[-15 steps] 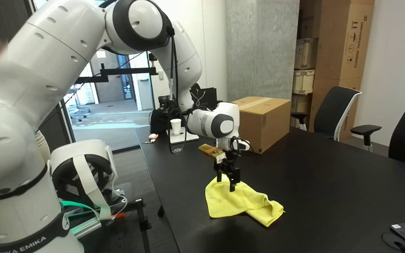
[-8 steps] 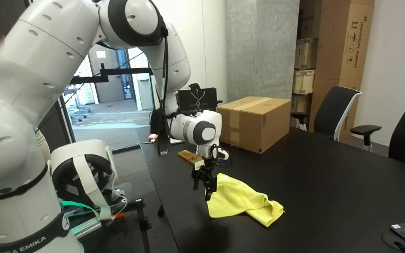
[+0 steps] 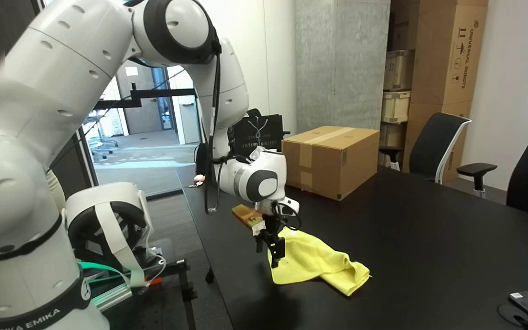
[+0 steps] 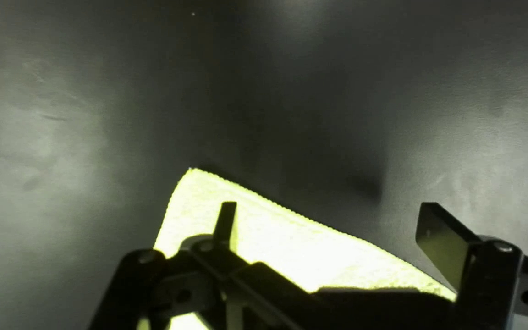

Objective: Fold the towel from bottom to top.

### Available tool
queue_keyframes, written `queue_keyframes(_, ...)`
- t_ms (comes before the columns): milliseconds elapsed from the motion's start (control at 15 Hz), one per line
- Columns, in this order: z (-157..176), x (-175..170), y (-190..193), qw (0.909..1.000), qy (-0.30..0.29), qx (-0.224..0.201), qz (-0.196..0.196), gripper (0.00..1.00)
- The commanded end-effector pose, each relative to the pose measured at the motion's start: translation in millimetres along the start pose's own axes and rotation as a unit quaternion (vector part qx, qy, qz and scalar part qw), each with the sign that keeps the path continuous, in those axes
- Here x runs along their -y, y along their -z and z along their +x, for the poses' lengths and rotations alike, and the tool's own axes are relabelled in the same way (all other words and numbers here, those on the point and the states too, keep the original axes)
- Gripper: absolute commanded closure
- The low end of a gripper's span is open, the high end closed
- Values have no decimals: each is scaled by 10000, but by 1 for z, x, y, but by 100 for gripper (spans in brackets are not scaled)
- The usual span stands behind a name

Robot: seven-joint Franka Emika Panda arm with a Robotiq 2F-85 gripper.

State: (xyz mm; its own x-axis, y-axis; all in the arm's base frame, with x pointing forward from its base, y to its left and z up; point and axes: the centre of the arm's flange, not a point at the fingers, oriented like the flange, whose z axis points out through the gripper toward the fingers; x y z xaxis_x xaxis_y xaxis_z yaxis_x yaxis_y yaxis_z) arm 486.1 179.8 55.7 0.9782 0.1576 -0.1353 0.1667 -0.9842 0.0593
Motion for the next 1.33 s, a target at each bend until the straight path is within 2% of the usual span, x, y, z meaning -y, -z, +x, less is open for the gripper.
queue_keyframes(0,0,-11,-10,9998,-102,-192,44,0)
queue_keyframes(533,14,-40,-21,9987,-314,-381,90,0)
queue_keyframes(1267,28,-55,-43,9986,-304,-233,374,0)
